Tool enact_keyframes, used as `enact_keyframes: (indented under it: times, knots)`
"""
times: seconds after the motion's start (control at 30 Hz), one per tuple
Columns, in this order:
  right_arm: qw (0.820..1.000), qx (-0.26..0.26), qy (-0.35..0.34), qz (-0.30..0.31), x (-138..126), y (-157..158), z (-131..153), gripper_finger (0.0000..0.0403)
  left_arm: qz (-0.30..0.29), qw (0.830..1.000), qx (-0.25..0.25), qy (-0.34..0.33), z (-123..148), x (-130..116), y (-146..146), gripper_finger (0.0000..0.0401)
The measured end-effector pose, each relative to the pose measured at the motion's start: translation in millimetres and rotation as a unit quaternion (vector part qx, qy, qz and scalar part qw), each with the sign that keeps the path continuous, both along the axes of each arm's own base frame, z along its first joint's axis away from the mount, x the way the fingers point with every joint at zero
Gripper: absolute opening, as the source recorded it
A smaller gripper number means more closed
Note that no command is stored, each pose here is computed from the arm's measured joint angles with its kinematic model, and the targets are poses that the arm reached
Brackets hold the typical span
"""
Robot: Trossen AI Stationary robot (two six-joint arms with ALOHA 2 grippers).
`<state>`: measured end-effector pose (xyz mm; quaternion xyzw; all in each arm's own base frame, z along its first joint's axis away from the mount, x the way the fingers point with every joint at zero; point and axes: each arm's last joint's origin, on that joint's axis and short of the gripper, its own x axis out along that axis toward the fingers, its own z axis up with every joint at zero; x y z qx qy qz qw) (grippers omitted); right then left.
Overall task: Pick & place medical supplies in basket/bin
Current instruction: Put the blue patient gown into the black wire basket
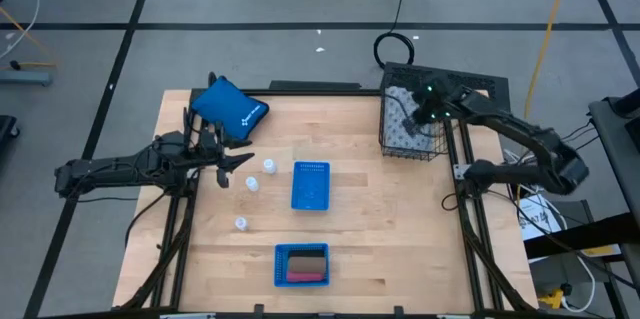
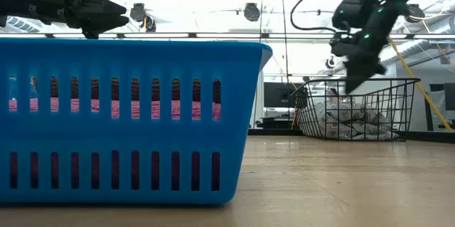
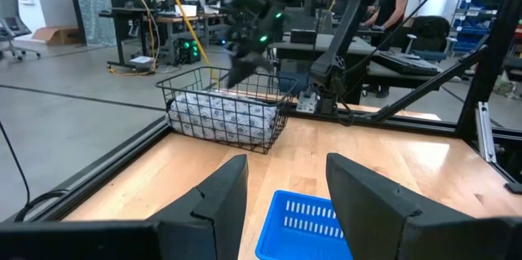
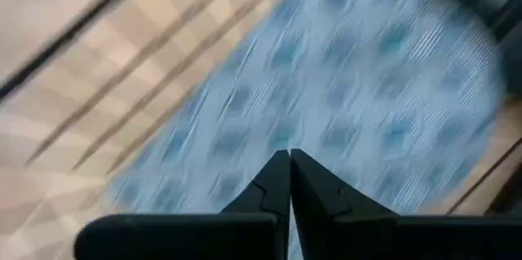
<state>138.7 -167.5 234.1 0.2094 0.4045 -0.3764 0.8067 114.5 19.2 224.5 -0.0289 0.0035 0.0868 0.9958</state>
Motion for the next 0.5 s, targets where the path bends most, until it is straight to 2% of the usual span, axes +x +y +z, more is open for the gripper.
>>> enact_keyframes:
  times: [0.1,0.2,0.5]
  knots:
    - [0.997,0.072,0.002,0.008,-12,19,3,0.0001,0.0,1.0,0.0,0.0,0,0,0,0.0177]
    - [0.992,0.119,0.038,-0.013,-20,28,-2,0.0001,0.0,1.0,0.0,0.0,0,0,0,0.0177]
    - [0.983,0.165,0.078,-0.016,-16,31,-27,0.0001,0.0,1.0,0.0,0.0,0,0,0,0.0177]
